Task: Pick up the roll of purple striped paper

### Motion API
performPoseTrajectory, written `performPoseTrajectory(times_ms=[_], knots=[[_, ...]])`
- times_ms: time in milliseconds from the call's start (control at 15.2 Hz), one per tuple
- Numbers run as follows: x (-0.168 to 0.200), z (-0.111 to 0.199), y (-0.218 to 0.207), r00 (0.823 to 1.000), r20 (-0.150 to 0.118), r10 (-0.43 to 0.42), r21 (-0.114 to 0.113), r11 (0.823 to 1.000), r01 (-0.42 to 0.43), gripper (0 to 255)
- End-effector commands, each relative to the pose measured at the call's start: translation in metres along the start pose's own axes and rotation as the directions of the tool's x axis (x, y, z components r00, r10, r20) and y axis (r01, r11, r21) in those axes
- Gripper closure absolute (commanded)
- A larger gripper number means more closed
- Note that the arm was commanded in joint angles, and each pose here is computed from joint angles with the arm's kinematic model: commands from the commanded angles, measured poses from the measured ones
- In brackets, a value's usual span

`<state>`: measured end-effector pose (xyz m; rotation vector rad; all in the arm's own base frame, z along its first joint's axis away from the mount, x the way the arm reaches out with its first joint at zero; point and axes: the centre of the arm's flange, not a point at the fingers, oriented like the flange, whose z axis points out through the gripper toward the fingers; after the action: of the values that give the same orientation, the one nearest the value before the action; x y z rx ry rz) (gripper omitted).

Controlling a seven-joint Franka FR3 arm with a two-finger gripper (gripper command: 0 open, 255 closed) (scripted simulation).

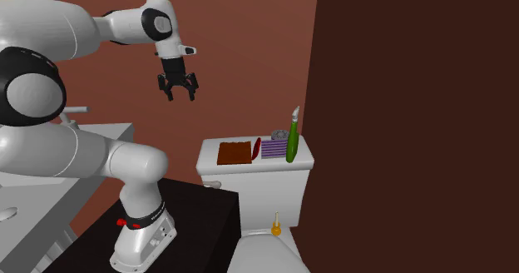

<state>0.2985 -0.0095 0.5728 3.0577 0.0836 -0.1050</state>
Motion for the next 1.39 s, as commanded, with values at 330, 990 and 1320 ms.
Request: performPoseTrajectory(times_ms=[330,990,1320], knots=[[0.023,0.029,0.057,0.998,-0.006,0.061,0.013,0.998,-0.061,0],[0.058,0.087,0.172,0.983,-0.016,0.182,0.040,0.983,-0.181,0],[0.071,0.118,0.231,0.970,-0.020,0.241,0.054,0.969,-0.240,0]])
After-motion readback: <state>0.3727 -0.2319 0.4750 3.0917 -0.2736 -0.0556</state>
